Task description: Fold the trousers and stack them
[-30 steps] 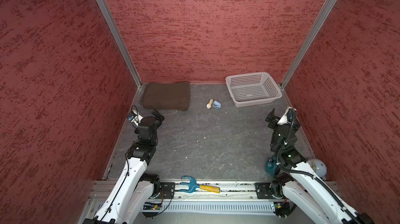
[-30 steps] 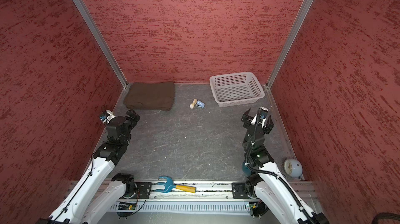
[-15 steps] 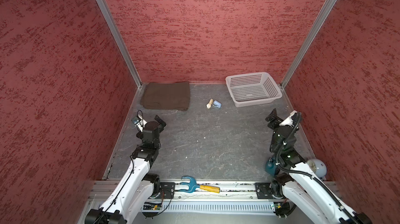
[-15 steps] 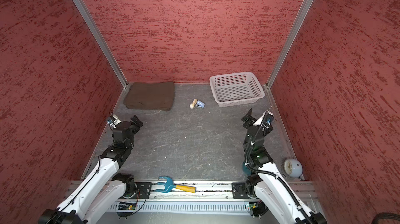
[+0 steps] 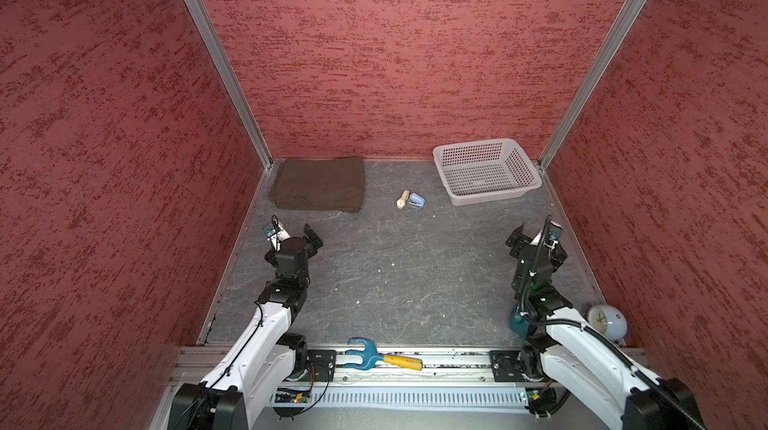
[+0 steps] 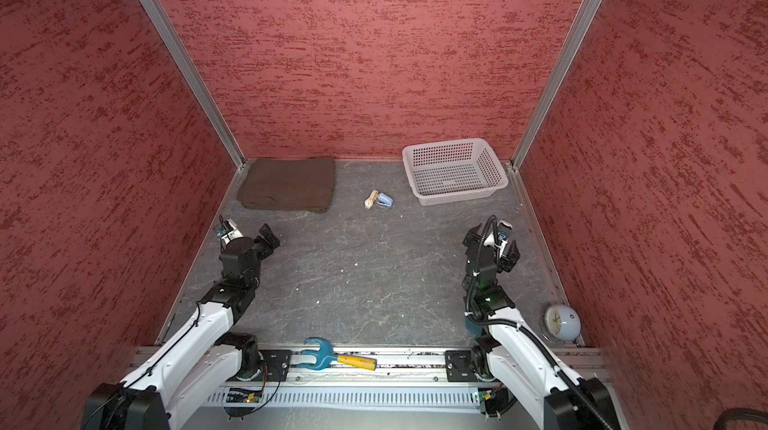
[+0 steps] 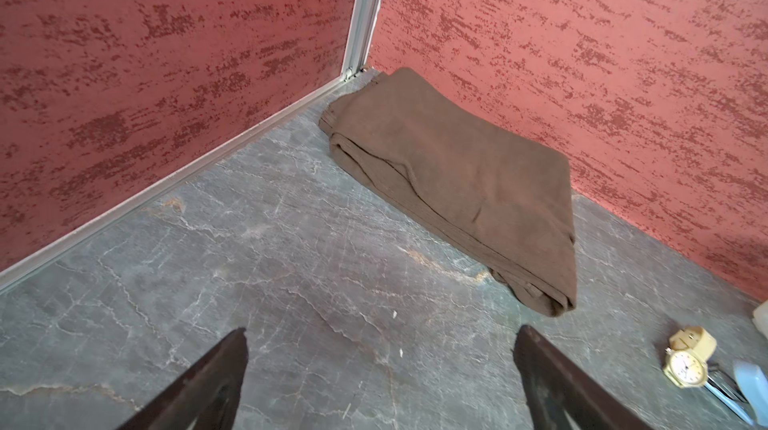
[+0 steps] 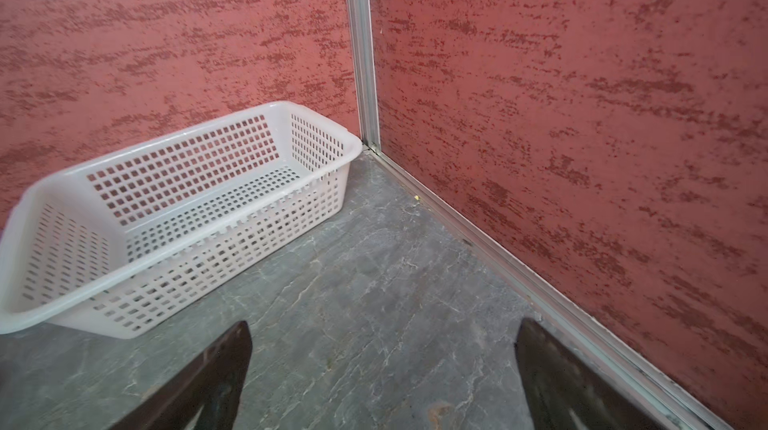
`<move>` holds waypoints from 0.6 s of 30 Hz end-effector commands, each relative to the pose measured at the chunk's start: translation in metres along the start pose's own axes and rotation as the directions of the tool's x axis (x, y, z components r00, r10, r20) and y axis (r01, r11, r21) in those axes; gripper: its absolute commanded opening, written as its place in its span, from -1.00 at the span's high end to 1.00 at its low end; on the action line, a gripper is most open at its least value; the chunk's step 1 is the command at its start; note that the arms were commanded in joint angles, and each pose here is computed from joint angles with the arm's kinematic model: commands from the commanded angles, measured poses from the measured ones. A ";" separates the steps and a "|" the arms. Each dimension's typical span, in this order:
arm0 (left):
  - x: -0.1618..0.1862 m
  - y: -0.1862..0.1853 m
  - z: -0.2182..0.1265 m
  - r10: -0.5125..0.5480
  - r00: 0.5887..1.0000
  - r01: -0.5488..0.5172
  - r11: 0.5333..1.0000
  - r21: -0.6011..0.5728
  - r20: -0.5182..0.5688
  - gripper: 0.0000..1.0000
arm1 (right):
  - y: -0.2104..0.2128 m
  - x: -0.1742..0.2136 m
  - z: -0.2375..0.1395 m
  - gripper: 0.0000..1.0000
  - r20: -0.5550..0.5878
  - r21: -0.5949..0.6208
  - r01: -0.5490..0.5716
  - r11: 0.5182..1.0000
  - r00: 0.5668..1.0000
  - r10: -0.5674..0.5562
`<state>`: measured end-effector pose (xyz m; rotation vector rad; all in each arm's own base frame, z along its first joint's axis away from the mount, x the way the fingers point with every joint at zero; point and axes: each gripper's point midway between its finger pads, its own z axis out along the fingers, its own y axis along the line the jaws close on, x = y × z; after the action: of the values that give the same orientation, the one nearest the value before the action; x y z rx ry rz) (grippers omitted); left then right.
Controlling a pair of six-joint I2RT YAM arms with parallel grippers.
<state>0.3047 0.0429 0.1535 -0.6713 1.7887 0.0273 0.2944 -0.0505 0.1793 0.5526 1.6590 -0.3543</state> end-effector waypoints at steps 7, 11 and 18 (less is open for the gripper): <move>-0.027 0.002 0.020 0.007 0.996 -0.009 1.000 0.029 0.091 -0.99 | -0.007 0.026 0.017 -0.98 -0.041 0.069 -0.004 0.998 0.999 0.007; -0.021 0.010 0.034 0.093 0.992 -0.090 0.995 -0.037 0.085 -0.99 | -0.011 0.030 0.023 -0.98 -0.048 0.096 0.003 0.995 0.999 0.002; -0.005 0.023 0.050 0.100 0.992 -0.089 0.988 -0.128 0.081 -0.99 | -0.021 0.031 0.034 -0.98 -0.076 0.169 0.043 0.985 0.997 -0.030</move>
<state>0.3311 0.0756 0.1159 -0.6656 1.8344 0.1924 0.3042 -0.0721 0.1264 0.6146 1.7760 -0.4844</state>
